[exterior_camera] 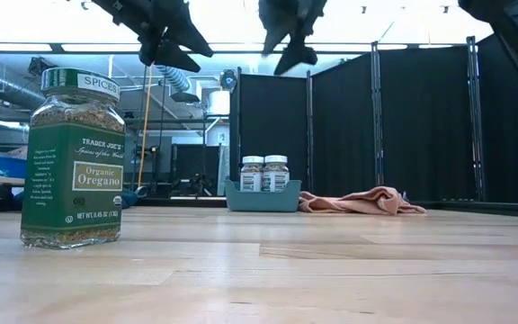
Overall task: Sort spices by type
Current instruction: Put the green seasoning bottle into the blue green bin
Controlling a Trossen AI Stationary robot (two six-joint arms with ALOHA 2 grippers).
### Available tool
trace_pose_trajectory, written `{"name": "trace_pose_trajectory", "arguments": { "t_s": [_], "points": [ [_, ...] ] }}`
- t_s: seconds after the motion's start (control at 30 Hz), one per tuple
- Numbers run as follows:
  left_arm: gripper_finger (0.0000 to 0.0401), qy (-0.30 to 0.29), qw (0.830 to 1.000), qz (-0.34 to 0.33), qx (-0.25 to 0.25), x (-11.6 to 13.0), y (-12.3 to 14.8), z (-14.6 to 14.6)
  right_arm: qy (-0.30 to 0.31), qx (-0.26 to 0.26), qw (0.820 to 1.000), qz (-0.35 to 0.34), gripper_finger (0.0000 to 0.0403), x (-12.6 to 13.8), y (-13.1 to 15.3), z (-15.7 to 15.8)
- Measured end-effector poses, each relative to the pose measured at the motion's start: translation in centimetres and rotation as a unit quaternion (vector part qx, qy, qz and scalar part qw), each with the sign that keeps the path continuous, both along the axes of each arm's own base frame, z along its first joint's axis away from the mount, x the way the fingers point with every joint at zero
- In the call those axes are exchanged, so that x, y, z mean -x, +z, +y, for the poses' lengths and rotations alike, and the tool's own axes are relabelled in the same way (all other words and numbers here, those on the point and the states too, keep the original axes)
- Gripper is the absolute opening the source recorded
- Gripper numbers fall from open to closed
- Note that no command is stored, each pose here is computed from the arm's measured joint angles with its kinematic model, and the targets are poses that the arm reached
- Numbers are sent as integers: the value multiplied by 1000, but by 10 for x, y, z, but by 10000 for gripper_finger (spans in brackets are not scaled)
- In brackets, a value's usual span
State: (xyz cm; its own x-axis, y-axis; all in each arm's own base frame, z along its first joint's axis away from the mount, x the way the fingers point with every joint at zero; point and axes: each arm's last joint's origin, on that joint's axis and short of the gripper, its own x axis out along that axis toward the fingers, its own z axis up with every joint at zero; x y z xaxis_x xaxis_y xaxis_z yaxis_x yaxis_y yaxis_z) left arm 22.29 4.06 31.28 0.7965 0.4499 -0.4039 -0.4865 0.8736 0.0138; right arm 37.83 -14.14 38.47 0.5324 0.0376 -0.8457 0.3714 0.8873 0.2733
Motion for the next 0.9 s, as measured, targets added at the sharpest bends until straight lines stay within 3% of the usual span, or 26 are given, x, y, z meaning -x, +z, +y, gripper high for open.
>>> {"name": "trace_pose_trajectory", "arguments": {
  "t_s": [0.1,0.3,0.4,0.57,0.67,0.9],
  "points": [
    [351,4,1000,10,10,1,-2,0,52,-39,998,11,279,3,4,28],
    [351,10,999,20,23,3,-5,0,148,-43,987,48,273,-2,3,93],
    [351,10,1000,18,23,3,-5,0,207,-15,977,42,269,-6,3,127],
    [351,10,1000,18,23,3,-5,0,277,82,957,10,263,-12,6,172],
    [351,10,1000,18,23,3,-5,0,290,114,950,-27,261,-18,9,187],
    [351,11,999,17,25,3,-5,0,319,138,935,-76,260,-23,14,203]
  ]
}}
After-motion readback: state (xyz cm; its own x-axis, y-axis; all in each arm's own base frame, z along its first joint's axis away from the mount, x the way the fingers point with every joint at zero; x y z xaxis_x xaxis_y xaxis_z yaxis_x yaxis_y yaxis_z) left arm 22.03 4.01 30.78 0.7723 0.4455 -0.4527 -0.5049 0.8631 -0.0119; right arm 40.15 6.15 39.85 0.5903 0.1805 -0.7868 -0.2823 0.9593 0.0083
